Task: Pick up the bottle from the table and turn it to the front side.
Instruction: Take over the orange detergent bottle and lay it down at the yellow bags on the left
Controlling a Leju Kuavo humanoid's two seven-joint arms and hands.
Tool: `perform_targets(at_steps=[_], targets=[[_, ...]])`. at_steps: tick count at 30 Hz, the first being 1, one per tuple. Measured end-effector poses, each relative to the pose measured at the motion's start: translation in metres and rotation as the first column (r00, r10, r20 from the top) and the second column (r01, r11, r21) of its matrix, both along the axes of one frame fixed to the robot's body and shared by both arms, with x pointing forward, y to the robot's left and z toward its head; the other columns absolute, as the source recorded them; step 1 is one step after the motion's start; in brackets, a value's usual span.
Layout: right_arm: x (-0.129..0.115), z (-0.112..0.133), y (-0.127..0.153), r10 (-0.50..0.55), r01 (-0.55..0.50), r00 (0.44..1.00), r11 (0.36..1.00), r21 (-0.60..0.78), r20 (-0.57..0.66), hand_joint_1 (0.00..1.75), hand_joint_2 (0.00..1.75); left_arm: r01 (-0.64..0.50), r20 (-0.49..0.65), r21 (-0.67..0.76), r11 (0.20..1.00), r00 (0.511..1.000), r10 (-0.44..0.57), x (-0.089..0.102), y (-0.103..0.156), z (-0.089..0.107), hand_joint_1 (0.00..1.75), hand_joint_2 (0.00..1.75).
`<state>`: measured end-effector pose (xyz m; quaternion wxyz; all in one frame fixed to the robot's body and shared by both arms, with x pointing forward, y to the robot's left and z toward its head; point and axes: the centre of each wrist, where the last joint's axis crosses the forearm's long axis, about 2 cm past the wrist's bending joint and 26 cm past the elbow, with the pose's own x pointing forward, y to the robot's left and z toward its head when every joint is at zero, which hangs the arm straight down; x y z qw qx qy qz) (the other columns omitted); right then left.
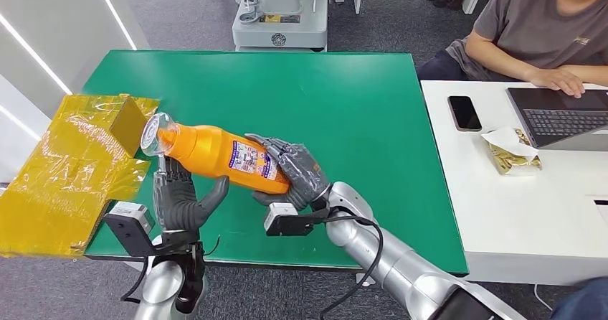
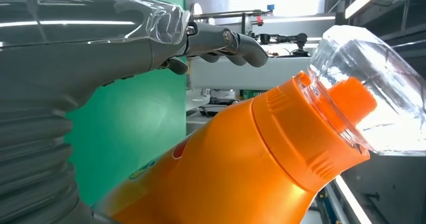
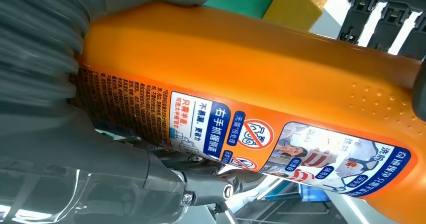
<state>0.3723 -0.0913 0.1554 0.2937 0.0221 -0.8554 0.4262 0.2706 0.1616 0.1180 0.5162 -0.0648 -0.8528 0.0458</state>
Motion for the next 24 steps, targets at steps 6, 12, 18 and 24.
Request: perform_targets(at_steps=[6,12,18,24], targets=[[-0.004,-0.005,-0.001,-0.016,0.017,1.0,0.999,0.029,-0.027,1.75,1.75,0.006,0.011,0.03,1.0,1.0,-0.007,0.006,0.0,0.005,0.0,1.75],[-0.007,-0.008,-0.001,-0.016,0.017,0.999,0.999,0.041,-0.045,1.75,1.75,0.004,0.042,0.032,0.999,0.999,-0.006,0.013,0.0,0.011,0.0,1.75],[-0.009,-0.014,0.0,-0.014,0.016,0.998,1.0,0.023,-0.056,1.75,1.75,0.012,0.081,0.042,0.999,0.997,-0.015,0.023,-0.001,0.022,0.0,1.75],[-0.012,-0.022,-0.002,-0.031,0.031,0.997,0.999,0.012,-0.066,1.75,1.75,0.049,0.083,0.047,0.998,0.995,-0.053,0.028,-0.005,0.026,0.0,1.75]])
